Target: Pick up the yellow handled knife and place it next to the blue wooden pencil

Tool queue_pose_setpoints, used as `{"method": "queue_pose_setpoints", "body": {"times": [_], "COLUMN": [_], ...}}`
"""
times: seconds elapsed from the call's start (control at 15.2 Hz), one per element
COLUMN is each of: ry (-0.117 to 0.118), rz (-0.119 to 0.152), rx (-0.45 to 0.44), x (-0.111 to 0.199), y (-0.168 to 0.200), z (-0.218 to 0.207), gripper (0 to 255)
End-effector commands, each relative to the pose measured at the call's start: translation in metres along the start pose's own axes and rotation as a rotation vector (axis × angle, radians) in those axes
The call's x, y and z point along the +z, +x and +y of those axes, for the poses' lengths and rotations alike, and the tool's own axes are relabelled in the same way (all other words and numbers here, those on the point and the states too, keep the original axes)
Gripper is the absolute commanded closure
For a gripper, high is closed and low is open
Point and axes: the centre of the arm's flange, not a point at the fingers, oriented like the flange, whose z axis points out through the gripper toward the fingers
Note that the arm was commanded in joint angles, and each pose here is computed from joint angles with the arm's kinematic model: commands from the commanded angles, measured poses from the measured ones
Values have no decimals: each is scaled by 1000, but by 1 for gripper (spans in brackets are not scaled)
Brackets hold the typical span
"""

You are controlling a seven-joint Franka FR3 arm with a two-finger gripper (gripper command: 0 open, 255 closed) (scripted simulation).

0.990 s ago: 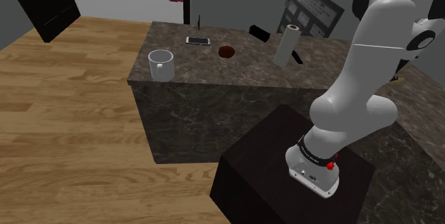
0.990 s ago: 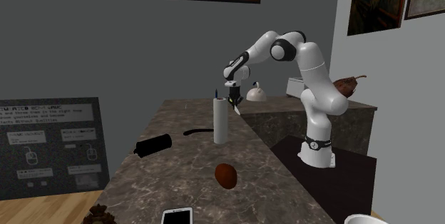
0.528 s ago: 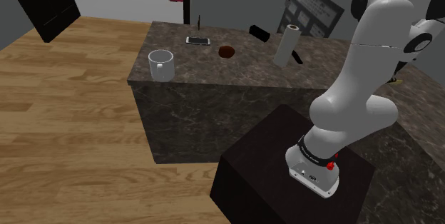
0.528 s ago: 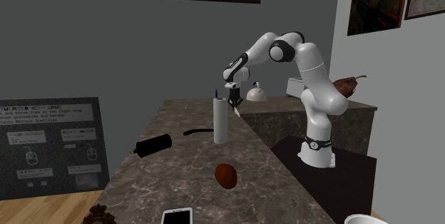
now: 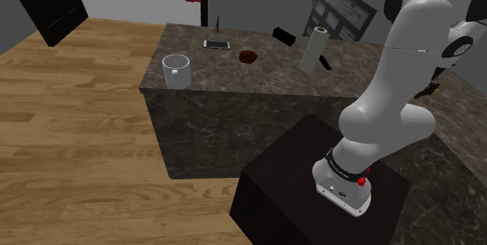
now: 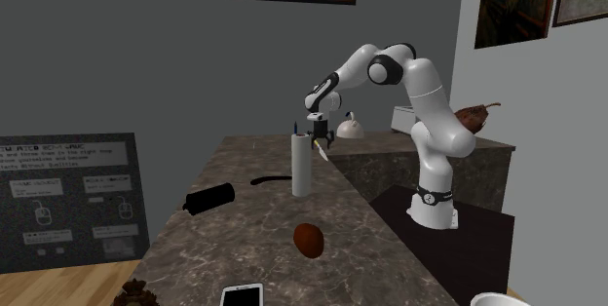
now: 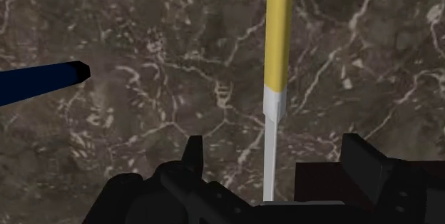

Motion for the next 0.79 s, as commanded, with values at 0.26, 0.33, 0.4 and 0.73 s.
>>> {"method": "queue_pose_setpoints", "body": {"times": [0.26, 0.33, 0.4, 0.73], "ry": [0, 0, 0, 0], "rz": [0, 0, 0, 0], "rx": [0, 0, 0, 0], "x": [-50, -50, -50, -50], "y": [0, 0, 0, 0], "z": [0, 0, 0, 0], "gripper": [0, 0, 0, 0]}}
